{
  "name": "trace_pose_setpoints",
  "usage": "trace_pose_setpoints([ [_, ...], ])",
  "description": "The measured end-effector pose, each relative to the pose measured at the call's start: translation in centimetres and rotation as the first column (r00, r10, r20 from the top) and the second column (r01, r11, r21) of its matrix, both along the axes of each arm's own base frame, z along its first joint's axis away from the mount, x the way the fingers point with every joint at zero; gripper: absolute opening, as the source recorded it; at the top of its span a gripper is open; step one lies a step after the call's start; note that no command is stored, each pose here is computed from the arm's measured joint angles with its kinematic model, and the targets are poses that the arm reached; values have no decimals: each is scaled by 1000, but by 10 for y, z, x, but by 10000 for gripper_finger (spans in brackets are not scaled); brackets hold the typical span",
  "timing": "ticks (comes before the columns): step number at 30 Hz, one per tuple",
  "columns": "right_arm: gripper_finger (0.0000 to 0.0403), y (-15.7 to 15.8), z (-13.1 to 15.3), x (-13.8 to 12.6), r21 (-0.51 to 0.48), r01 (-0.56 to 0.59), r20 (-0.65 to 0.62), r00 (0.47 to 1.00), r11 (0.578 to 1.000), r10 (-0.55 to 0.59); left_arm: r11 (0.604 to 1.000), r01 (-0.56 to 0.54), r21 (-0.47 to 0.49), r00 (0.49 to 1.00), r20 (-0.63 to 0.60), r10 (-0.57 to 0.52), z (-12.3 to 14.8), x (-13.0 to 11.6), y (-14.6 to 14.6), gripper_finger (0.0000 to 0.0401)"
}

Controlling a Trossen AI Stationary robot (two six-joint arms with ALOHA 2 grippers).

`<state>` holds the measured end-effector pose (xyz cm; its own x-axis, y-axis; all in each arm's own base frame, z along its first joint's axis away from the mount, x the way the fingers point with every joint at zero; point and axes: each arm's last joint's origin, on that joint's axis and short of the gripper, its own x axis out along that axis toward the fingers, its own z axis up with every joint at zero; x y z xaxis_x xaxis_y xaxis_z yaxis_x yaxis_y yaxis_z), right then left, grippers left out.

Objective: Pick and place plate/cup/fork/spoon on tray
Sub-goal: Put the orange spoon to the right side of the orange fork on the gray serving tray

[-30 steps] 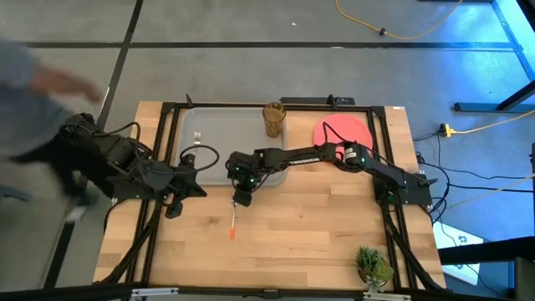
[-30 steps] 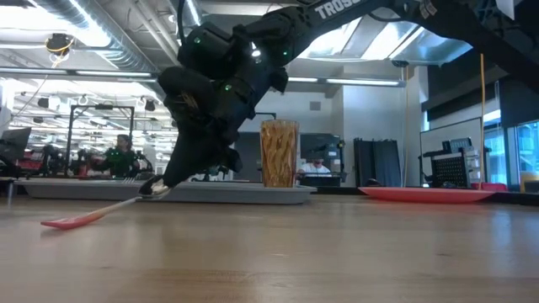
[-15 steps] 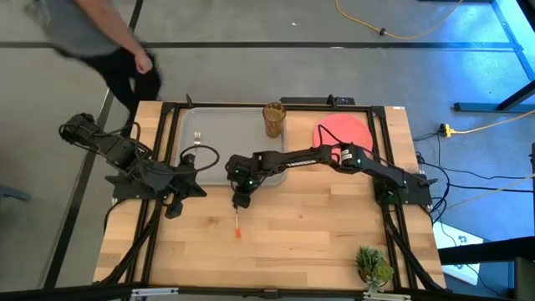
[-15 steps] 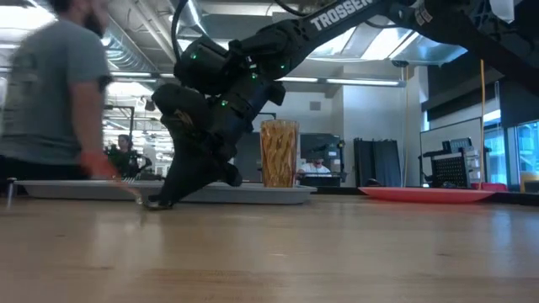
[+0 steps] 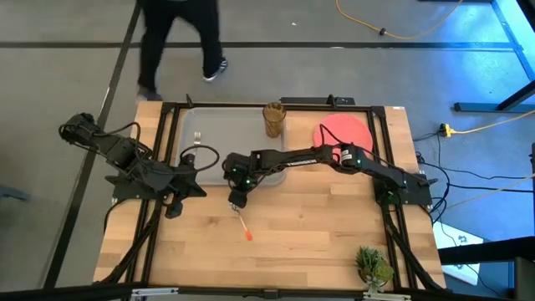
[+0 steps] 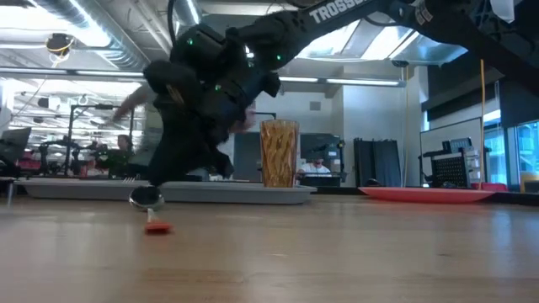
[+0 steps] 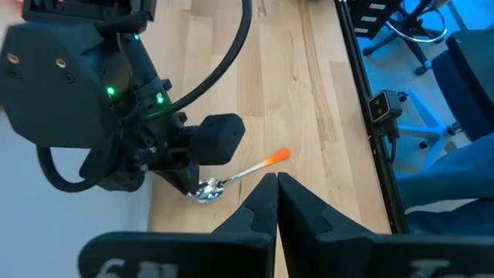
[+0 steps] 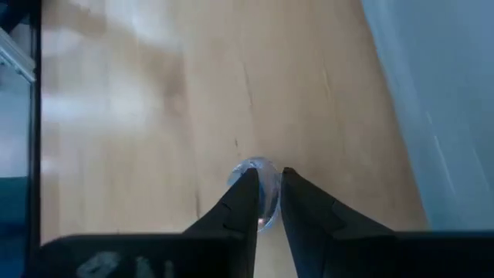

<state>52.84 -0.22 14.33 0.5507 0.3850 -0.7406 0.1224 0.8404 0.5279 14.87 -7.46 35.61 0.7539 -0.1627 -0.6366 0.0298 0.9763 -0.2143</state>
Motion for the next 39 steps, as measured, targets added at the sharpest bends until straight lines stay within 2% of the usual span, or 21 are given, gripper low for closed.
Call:
trace_pose_setpoints([
  [6, 59, 0, 30, 3, -46, -57, 22, 998, 997, 58, 1000, 3, 1, 1000, -8, -3, -1, 0, 0, 0],
  [9, 59, 0, 54, 3, -83, -105, 32, 994, 991, 108, 1000, 1, 1, 1000, -23, -1, -2, -1, 0, 0],
  [13, 59, 8, 88, -3, -172, -155, 30, 986, 973, 163, 999, 3, -43, 998, -64, -5, -3, -3, 0, 0],
  [18, 59, 19, 125, -25, -214, -159, 24, 985, 964, 168, 995, -59, -83, 990, -133, 48, -8, -4, 0, 0],
  [25, 59, 30, 180, -56, -352, -97, 56, 991, 931, 124, 994, -92, -59, 978, -193, 79, -16, 6, -2, 0],
  [31, 59, 36, 223, -83, -410, -14, 128, 989, 912, 73, 989, -148, -8, 952, -273, 140, -31, 28, -2, 13],
  [33, 59, 39, 235, -94, -425, -3, 135, 989, 905, 66, 990, -136, 26, 947, -292, 138, -36, 34, -3, 20],
  [36, 59, 44, 251, -109, -439, 5, 155, 985, 898, 70, 987, -83, 139, 944, -307, 122, -46, 46, -5, 24],
  [39, 59, 48, 263, -123, -449, -2, 150, 986, 894, 78, 967, 11, 256, 941, -329, 77, -57, 55, -11, 23],
])
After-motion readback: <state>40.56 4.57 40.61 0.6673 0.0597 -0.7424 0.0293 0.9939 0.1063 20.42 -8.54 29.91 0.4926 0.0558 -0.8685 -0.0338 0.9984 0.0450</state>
